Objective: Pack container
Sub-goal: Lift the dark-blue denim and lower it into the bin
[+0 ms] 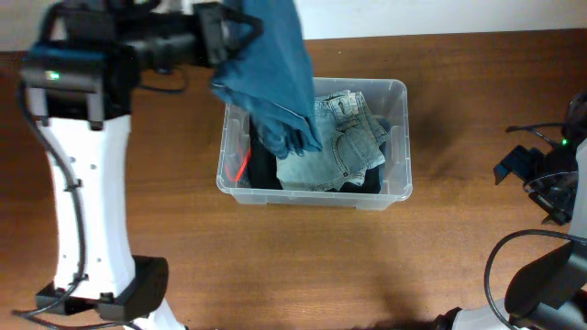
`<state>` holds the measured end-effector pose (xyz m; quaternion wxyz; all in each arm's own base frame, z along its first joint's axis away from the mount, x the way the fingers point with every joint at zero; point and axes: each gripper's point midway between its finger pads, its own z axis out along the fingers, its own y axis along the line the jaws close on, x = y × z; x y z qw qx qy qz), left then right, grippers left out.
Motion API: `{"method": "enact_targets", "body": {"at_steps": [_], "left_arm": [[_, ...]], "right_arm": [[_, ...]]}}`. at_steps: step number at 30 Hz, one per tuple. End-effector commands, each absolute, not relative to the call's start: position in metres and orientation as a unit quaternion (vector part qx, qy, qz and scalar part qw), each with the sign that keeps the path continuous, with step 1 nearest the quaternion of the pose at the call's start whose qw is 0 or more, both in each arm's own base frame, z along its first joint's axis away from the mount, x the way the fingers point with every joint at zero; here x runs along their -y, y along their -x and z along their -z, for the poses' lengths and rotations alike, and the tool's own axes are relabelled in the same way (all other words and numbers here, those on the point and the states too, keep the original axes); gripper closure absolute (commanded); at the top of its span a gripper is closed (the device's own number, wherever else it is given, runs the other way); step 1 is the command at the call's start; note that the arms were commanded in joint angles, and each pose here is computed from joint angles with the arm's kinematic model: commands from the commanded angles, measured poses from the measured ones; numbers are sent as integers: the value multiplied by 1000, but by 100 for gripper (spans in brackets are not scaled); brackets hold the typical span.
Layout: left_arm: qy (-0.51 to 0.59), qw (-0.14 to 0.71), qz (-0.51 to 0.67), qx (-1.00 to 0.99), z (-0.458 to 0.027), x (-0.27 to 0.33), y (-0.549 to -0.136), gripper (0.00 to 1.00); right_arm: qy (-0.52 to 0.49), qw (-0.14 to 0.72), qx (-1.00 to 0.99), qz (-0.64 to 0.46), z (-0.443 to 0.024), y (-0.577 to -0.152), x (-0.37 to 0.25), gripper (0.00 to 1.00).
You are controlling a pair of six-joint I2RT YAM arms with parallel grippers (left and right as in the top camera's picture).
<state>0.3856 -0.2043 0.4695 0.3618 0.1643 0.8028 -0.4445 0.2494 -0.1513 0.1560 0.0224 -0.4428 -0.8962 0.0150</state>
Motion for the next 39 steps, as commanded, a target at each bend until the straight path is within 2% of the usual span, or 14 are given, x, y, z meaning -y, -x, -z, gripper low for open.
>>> {"method": "enact_targets", "body": {"at_steps": [1, 8, 12, 16, 24, 32, 39], "left_arm": [[-202, 408, 431, -779, -504, 230, -352, 99], [-248, 375, 410, -794, -473, 308, -331, 99], [-278, 332, 417, -799, -438, 357, -331, 99], [-286, 308, 416, -806, -411, 380, -338, 99], [-276, 286, 404, -824, -376, 390, -362, 99], [-255, 375, 414, -789, -409, 370, -412, 94], [-253, 359, 413, -798, -402, 366, -410, 94]], "right_arm": [[448, 20, 894, -16, -157, -248, 152, 2], [448, 20, 894, -16, -157, -248, 152, 2], [448, 20, 894, -16, -157, -248, 152, 2], [448, 20, 894, -16, -157, -248, 152, 2], [448, 20, 894, -16, -157, -248, 152, 2], [448, 20, 894, -16, -157, -248, 152, 2], [448, 20, 894, -16, -157, -248, 152, 2]]}}
